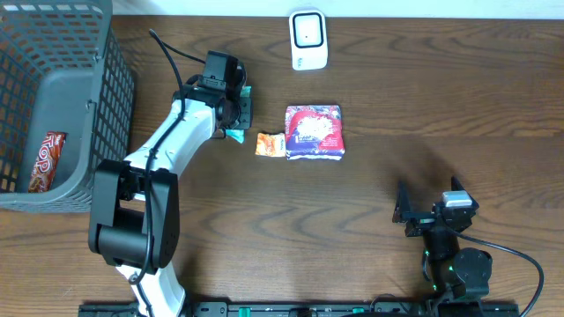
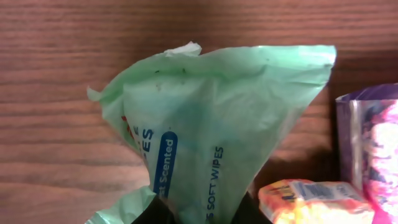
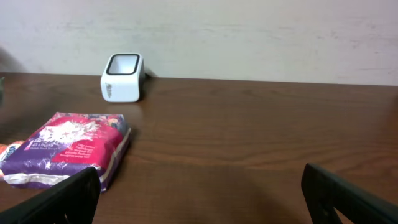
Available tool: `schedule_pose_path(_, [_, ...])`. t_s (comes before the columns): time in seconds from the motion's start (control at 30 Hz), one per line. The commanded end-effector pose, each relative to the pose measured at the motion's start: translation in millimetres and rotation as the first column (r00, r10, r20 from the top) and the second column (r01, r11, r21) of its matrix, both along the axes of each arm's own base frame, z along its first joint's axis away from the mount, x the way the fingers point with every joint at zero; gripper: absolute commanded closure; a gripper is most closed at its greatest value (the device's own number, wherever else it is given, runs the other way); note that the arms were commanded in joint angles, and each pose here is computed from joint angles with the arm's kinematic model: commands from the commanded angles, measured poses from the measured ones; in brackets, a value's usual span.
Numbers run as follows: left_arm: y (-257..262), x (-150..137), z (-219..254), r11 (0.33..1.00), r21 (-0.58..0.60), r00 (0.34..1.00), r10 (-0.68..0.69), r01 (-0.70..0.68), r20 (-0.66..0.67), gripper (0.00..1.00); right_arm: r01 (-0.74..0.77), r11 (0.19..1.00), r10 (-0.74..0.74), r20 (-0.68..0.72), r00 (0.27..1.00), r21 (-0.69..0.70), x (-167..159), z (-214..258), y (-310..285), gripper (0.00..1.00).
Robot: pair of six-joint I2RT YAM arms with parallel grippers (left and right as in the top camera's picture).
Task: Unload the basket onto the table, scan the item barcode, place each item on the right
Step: 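Lower the wipes pack left of the orange pack and release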
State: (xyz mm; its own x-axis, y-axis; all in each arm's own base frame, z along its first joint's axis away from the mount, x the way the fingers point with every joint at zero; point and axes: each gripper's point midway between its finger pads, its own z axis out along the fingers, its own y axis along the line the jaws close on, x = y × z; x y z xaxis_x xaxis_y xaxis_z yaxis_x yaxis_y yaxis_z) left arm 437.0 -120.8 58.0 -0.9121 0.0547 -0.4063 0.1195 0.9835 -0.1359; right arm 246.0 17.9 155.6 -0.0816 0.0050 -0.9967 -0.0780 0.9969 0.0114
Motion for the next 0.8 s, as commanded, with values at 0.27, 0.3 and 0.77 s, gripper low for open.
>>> schedule_pose_path(0.27, [-7, -10, -14, 0.998, 0.046, 0.999, -0.036, 0.037, -0.033, 0.93, -0.002, 1.0, 0.002, 0.0, 1.0, -0.015, 0, -1, 1, 0.01])
schedule_pose_path(0.3, [-7, -11, -15, 0.998, 0.047, 0.999, -0.036, 0.037, -0.037, 0.92, -0.002, 1.0, 0.002, 0.0, 1.0, -0.016, 0, -1, 1, 0.01])
schedule_pose_path(0.77, [-5, -21, -19, 0.998, 0.057, 0.996, -0.036, 0.041, -0.08, 0.92, -0.002, 1.0, 0.002, 0.0, 1.0, -0.016, 0, -1, 1, 0.01])
